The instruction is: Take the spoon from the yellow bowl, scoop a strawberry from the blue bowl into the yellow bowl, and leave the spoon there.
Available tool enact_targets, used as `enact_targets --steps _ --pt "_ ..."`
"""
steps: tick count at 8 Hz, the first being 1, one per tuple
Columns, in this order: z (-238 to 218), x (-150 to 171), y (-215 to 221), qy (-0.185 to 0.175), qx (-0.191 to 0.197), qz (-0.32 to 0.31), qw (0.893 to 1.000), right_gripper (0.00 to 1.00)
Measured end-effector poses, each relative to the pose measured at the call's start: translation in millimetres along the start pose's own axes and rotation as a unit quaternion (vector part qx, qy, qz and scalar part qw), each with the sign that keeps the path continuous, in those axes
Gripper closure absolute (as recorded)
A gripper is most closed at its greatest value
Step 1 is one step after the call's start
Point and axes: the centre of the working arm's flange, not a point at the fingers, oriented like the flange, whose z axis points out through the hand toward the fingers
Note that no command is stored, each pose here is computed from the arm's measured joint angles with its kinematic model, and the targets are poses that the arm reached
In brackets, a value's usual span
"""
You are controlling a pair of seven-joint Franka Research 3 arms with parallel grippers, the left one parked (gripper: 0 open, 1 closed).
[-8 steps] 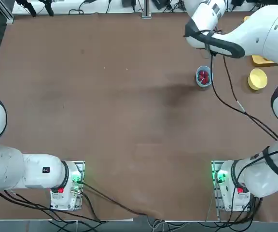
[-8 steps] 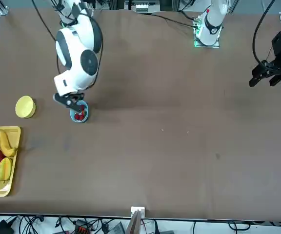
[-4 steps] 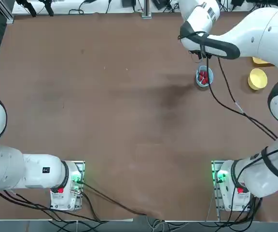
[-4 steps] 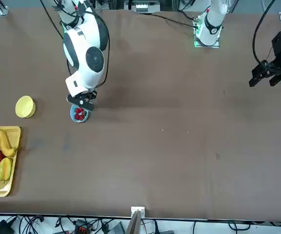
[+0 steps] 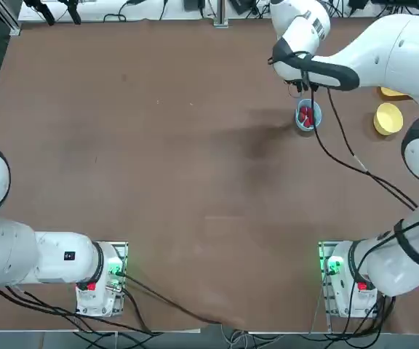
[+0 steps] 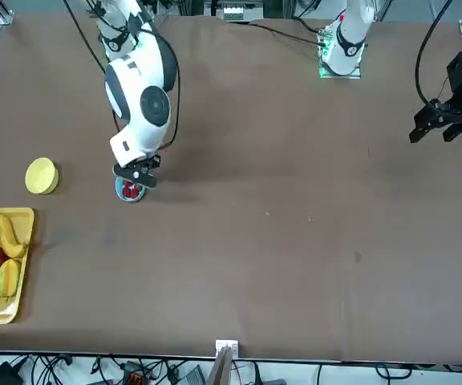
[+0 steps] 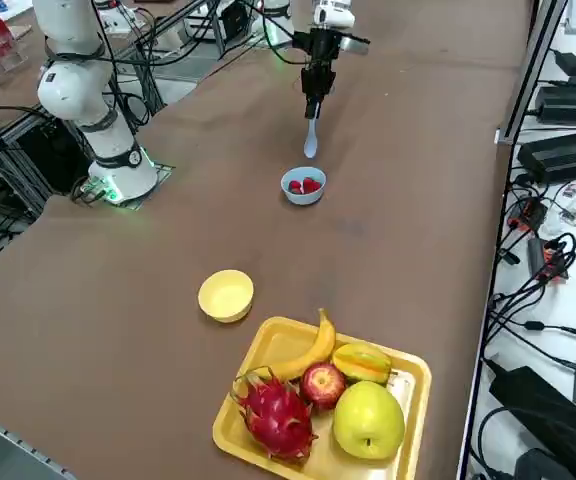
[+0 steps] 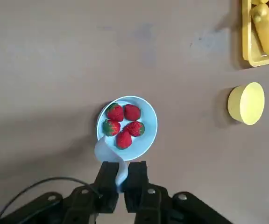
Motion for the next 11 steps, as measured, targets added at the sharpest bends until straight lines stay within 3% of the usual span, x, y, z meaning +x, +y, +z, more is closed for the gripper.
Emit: enact_targets --steps 4,11 --pt "24.6 8.5 1.5 -0.016 -0.005 0.002 1.000 0.89" --pt "52.4 14.1 8.5 -0.040 0.028 -0.005 0.999 0.89"
